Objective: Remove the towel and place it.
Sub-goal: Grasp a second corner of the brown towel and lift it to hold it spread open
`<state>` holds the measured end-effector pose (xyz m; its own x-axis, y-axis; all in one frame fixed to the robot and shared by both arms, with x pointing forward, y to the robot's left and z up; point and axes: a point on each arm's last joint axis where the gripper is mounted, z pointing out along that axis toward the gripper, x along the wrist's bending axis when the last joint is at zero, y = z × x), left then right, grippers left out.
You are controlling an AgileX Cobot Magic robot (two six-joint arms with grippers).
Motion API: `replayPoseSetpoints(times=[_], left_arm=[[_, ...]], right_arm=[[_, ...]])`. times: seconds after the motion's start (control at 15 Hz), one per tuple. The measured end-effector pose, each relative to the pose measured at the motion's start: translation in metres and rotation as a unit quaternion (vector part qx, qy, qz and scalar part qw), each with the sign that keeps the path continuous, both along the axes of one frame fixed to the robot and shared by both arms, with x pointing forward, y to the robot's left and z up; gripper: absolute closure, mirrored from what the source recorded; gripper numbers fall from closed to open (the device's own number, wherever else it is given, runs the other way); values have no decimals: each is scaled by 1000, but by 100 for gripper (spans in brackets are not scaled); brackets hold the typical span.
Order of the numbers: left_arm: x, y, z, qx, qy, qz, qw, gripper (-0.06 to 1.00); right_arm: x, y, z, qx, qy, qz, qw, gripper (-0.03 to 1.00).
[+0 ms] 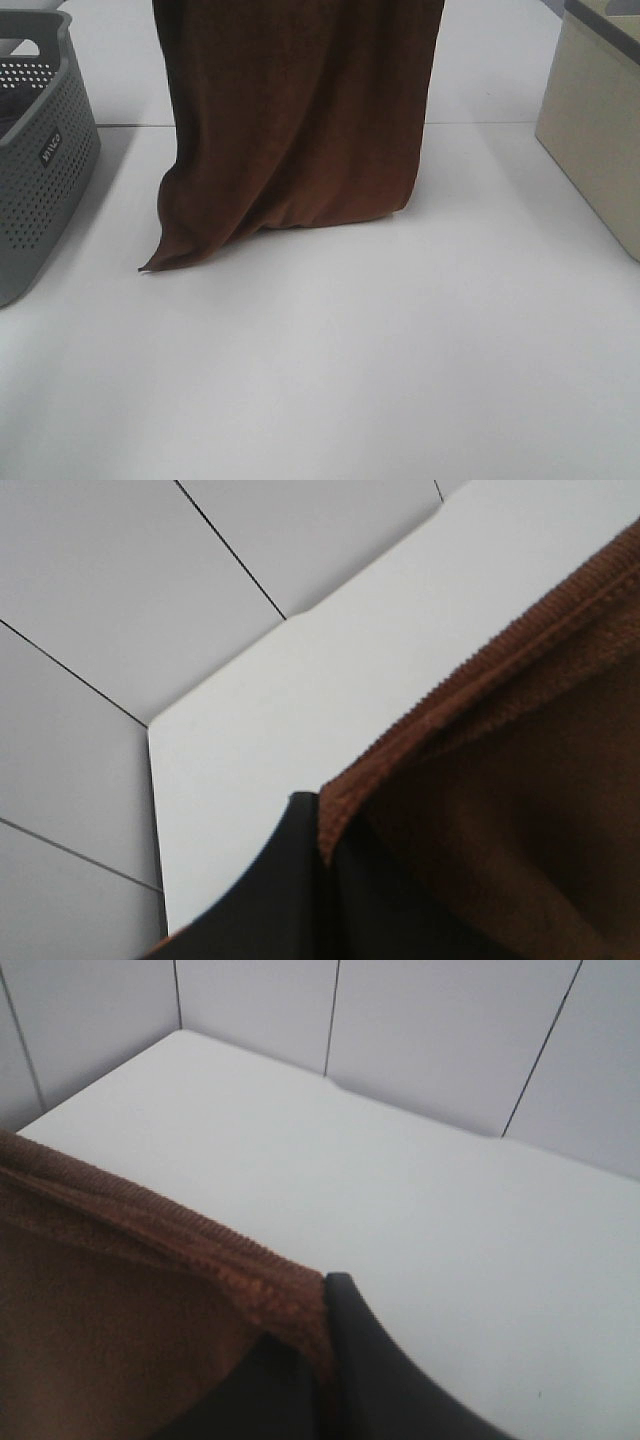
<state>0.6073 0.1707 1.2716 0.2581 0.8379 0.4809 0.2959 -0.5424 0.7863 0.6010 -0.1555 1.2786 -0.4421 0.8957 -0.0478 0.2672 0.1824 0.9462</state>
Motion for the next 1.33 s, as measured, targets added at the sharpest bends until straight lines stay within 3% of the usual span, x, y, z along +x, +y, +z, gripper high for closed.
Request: replayPoseSetpoints(times=[0.2,0.27,0.4,0.67,0.8,1.07,1.33], left_arm=[[45,9,6,-38,-87,4,995,94],[70,10,4,-58,-160,-13,985,94],[86,6,2,-64,-228,-36,971,94],[100,-3,-2,-64,-314,-68,945,94],[106,1,-5,-53,-330,-68,940,94],[118,12,-21,-50,-293,-49,954,94],[120,13,-33,-53,-225,-30,972,94]], right_arm=[[30,8,9,19,-87,-15,996,96],[46,11,14,35,-148,-24,988,96],[58,10,16,46,-197,-35,979,96],[69,12,14,54,-234,-41,970,96],[75,14,5,47,-227,-42,972,96],[83,16,-8,34,-197,-40,979,96],[83,17,-17,18,-154,-37,987,96]])
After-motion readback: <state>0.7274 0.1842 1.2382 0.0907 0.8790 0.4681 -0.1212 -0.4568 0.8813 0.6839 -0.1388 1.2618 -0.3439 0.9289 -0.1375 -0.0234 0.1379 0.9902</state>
